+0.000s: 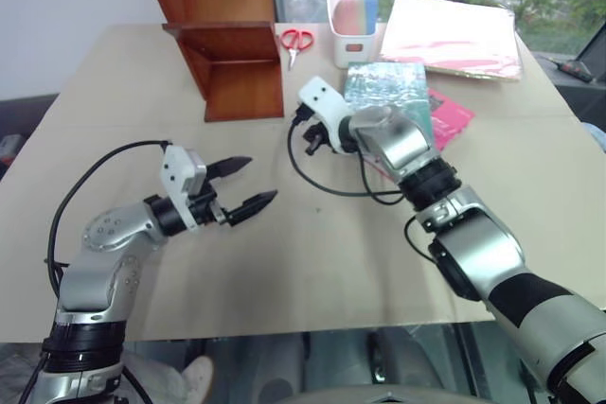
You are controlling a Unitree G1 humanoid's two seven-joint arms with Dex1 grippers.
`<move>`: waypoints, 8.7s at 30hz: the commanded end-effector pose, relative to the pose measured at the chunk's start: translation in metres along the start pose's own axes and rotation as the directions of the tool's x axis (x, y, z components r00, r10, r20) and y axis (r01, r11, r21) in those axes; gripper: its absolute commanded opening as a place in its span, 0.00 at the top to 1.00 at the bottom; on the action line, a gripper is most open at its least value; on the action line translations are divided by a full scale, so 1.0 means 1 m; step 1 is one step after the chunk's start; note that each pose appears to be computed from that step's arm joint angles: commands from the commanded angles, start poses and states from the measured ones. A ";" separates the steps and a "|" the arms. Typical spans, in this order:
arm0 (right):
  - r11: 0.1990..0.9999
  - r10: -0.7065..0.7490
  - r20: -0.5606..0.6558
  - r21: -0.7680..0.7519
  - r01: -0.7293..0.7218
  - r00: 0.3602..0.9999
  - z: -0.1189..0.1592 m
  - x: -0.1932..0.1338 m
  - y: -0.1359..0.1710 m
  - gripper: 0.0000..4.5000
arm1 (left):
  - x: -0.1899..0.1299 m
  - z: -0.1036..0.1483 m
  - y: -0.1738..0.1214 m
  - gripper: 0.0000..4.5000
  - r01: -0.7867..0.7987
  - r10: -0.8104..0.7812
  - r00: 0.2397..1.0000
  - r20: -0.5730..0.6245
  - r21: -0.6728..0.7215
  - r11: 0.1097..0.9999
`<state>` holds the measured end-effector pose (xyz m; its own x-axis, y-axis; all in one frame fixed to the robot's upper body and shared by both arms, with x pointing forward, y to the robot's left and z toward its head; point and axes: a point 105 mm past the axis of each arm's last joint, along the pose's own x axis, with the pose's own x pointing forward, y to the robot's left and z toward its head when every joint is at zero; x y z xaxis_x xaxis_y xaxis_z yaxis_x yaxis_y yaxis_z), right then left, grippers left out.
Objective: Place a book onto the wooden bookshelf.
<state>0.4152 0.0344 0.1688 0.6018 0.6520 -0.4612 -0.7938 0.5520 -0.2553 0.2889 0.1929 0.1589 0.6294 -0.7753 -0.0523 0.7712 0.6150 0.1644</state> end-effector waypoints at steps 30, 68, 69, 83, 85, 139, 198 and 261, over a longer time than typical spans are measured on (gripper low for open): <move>0.902 -0.355 0.038 0.275 0.332 0.934 -0.012 -0.152 -0.125 0.97 | 0.017 0.018 0.004 0.00 0.069 -0.072 0.996 0.057 0.051 0.996; 0.889 -0.393 0.046 0.277 0.366 0.919 -0.074 -0.100 -0.159 0.97 | 0.010 0.019 -0.010 0.00 0.042 -0.043 0.996 0.073 0.016 0.999; 0.892 -0.396 0.070 0.267 0.365 0.916 -0.070 -0.103 -0.162 0.97 | 0.010 0.018 -0.011 0.00 0.044 -0.044 0.996 0.074 0.012 0.999; 0.980 -0.162 0.445 -0.030 0.195 0.881 -0.037 -0.203 -0.029 0.32 | 0.074 0.017 -0.007 0.00 0.050 -0.032 0.992 0.125 -0.142 0.989; 0.978 -0.156 0.456 -0.055 0.203 0.876 -0.045 -0.213 0.003 0.23 | 0.083 0.017 -0.004 0.00 0.062 -0.039 0.991 0.125 -0.186 0.981; 0.925 -0.373 0.382 0.081 0.371 0.846 -0.077 -0.244 0.046 0.00 | 0.211 0.002 -0.026 0.66 0.075 -0.118 0.991 0.061 -0.990 0.119; 0.940 -0.331 0.382 0.048 0.339 0.863 -0.087 -0.236 0.039 0.00 | 0.190 0.003 -0.016 0.98 0.165 -0.091 0.984 0.155 -0.980 0.107; 0.932 -0.091 0.646 -0.213 0.294 0.758 0.020 -0.228 -0.033 0.00 | 0.050 0.211 0.165 0.36 0.180 0.594 0.664 -0.453 0.869 0.461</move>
<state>0.3125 -0.1234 0.2855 0.6160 0.7654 0.1863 -0.6000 0.6091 -0.5187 0.4324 0.2222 0.3754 0.8985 -0.0668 -0.4339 0.4337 -0.0176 0.9009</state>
